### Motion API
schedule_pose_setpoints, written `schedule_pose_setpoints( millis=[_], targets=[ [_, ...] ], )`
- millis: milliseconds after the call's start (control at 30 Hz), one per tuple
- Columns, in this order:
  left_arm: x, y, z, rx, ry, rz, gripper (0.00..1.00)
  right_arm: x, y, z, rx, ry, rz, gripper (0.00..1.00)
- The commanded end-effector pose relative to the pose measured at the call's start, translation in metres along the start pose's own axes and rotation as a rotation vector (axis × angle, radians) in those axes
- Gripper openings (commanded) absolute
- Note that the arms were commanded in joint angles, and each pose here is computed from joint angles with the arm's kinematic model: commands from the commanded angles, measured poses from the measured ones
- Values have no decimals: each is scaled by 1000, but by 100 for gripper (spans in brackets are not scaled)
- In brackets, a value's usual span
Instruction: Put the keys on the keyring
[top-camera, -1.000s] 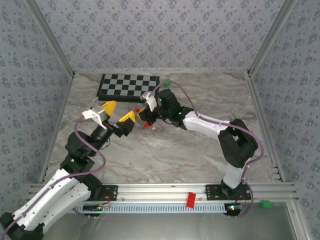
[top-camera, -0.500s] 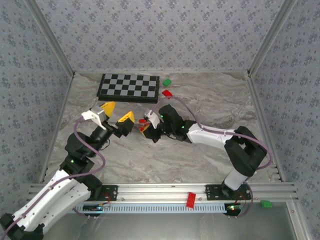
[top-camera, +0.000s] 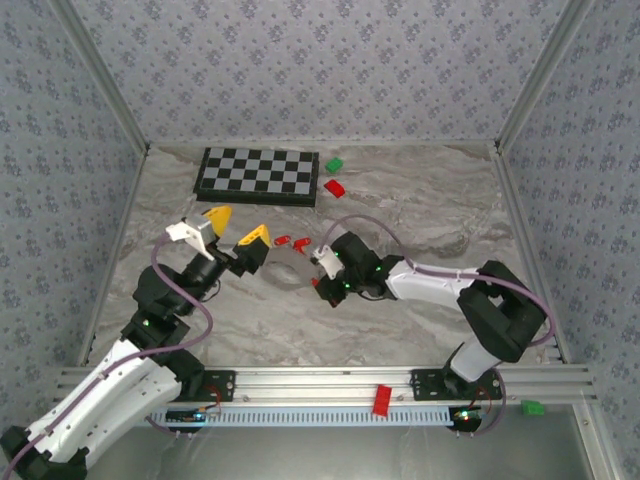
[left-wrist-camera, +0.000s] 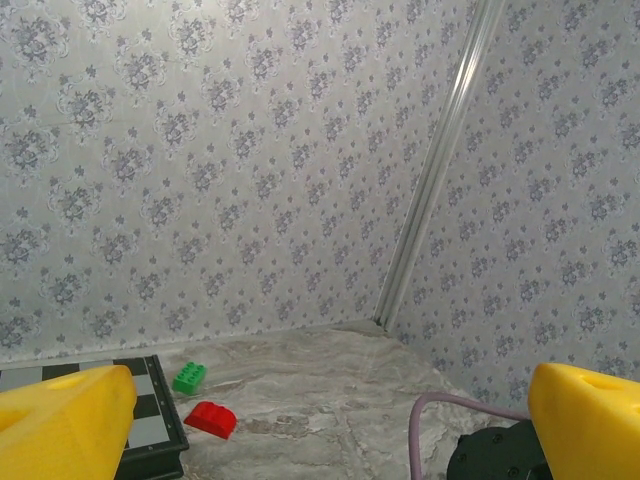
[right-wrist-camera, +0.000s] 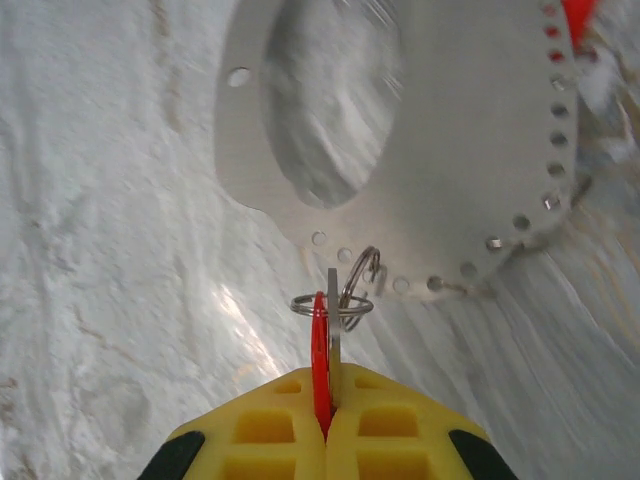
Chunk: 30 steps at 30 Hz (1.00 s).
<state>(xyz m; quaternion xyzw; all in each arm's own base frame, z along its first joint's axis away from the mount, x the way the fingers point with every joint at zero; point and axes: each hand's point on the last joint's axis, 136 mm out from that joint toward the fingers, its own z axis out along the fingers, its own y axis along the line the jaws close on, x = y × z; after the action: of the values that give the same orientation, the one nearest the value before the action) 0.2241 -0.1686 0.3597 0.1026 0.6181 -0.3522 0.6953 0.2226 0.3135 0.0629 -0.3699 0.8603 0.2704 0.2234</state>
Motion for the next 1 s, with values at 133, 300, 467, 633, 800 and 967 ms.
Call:
schedule_pose_setpoints(
  millis=[133,300,467,633,800,967],
  targets=[
    [-1,2,2,-3,-18,-9,100,44,-29,-12,116,92,131,0],
    [2,2,3,0,-17,-11,100,66,-37,-17,147,117,204,0],
    [4,3,4,-1,-12,-14,100,81,-41,-18,167,152,252,2],
    [6,4,5,-5,-7,-9,100,87,-42,-21,178,164,274,9],
    [11,7,7,-21,9,-5,100,90,-42,-29,189,158,290,20],
    [18,13,11,-51,38,-5,100,89,-44,-48,214,117,308,29]
  ],
)
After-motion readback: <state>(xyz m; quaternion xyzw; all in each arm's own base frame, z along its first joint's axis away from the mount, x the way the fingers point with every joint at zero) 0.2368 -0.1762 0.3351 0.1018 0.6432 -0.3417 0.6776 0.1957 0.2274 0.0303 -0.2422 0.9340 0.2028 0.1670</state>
